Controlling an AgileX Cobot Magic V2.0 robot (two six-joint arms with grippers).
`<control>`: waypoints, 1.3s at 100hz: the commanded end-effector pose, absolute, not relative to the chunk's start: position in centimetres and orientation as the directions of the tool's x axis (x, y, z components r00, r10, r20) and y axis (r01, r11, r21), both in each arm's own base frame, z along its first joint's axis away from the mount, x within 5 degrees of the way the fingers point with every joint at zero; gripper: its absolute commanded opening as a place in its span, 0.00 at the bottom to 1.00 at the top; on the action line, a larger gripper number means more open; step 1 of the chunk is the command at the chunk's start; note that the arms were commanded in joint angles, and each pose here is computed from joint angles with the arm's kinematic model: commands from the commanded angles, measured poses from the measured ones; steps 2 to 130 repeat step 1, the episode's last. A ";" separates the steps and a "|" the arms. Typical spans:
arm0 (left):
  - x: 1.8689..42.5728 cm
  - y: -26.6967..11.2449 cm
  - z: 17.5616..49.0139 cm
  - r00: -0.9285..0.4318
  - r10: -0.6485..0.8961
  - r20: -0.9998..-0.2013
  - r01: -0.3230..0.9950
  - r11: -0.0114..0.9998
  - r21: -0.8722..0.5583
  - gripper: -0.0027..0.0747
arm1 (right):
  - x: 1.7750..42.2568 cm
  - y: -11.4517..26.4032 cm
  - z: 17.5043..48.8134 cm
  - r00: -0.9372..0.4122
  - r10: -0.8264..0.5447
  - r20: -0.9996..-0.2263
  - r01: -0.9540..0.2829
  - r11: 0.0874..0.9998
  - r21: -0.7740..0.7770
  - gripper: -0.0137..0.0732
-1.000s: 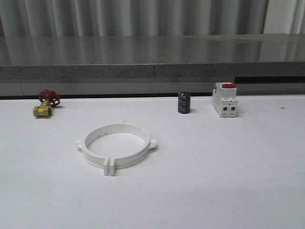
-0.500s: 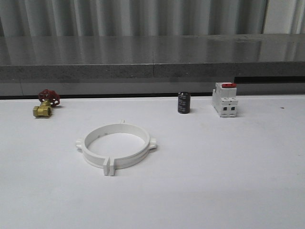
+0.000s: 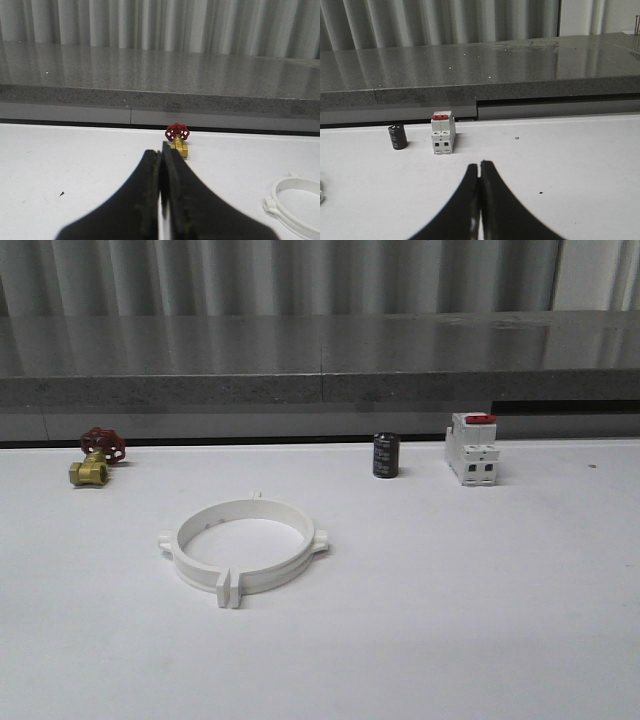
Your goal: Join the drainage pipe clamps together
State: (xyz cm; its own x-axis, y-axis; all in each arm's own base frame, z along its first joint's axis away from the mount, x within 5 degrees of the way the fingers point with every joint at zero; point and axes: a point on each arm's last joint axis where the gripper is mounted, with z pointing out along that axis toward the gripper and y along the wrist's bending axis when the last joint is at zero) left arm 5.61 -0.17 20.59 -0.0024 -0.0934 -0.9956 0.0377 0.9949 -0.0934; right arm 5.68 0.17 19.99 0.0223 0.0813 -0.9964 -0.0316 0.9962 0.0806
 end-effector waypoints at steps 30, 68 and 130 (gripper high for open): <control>5.5 -0.3 20.0 0.065 -0.097 -0.993 0.053 0.994 -0.094 0.01 | 5.3 0.2 21.5 0.146 0.068 -0.987 -0.041 0.997 0.063 0.08; 5.5 -0.3 20.0 0.065 -0.097 -0.993 0.053 0.994 -0.094 0.01 | 5.3 0.2 21.5 0.146 0.068 -0.987 -0.041 0.997 0.063 0.08; 5.5 -0.3 20.0 0.065 -0.097 -0.993 0.053 0.994 -0.094 0.01 | 5.3 0.2 21.5 0.146 0.068 -0.987 -0.041 0.997 0.063 0.08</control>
